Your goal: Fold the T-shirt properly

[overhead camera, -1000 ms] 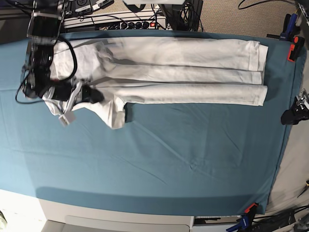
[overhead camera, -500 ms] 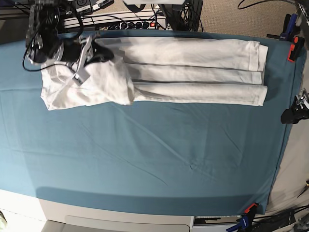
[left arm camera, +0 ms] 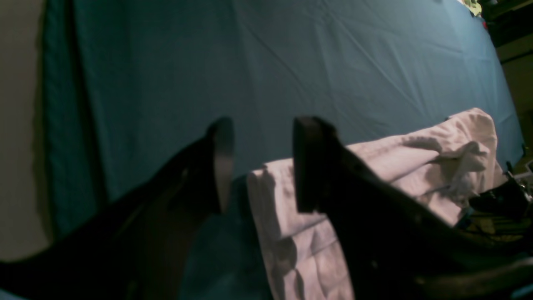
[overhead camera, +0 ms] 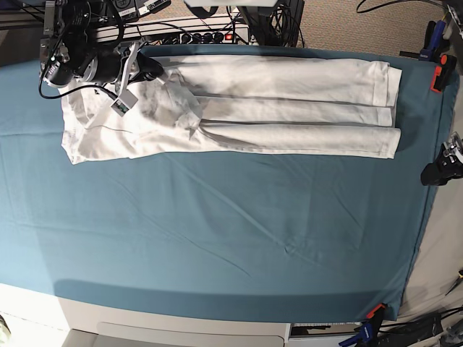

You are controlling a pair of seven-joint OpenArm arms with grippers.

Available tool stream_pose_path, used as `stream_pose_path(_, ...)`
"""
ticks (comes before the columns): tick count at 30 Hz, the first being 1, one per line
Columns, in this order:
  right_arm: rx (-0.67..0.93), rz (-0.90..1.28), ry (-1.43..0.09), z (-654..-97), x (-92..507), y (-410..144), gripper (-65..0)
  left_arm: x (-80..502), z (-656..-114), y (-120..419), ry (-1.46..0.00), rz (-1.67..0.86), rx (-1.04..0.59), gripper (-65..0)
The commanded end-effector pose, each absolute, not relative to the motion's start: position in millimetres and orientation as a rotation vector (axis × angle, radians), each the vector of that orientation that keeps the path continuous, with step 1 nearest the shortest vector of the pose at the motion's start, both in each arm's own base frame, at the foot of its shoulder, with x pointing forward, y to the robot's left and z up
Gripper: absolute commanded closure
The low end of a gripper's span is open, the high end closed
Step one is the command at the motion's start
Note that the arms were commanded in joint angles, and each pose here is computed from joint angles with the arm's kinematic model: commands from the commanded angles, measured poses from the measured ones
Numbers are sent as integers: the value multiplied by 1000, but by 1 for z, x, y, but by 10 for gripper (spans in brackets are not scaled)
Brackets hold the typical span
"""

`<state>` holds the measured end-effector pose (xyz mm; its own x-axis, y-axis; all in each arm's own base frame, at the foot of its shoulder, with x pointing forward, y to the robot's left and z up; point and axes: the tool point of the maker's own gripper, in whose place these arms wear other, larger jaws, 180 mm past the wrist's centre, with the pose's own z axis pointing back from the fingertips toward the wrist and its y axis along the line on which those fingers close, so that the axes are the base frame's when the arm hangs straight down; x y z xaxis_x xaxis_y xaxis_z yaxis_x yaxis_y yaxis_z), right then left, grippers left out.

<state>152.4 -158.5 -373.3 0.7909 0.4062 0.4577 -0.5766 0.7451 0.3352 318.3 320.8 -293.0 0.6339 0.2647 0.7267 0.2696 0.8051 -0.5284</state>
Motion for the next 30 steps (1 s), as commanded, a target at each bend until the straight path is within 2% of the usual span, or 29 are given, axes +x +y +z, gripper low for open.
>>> stream_pose_path(1,469,565,-399,-366,158,-162,-176,327,-269,329,-968,-26,-647,-245)
stream_pose_path(2,463,566,-397,-367,158,-163,-221,327,-269,329,-967,-26,-646,-245)
stream_pose_path(3,463,566,-397,-367,158,-163,-233,327,-269,329,-967,-26,-647,-245)
stream_pose_path(10,497,573,-449,-354,164,-154,-232,324,-273,329,-955,-22,-645,-245)
stream_pose_path(16,481,555,-719,-293,189,-138,-232,316,-283,329,-927,-14,-642,-245)
stream_pose_path(20,439,417,-910,-260,204,-145,-232,306,-294,329,-892,-3,-640,-245)
stream_pose_path(24,336,229,-1053,-247,220,-177,-232,286,-313,328,-820,10,-638,-246)
stream_pose_path(25,315,194,-1080,-244,222,-183,-232,280,-318,328,-800,16,-640,-255)
stream_pose_path(27,283,148,-1106,-242,224,-192,-232,267,-327,329,-763,27,-641,-324)
stream_pose_path(30,239,136,-1090,-247,223,-199,-232,251,-334,332,-711,63,-638,-392)
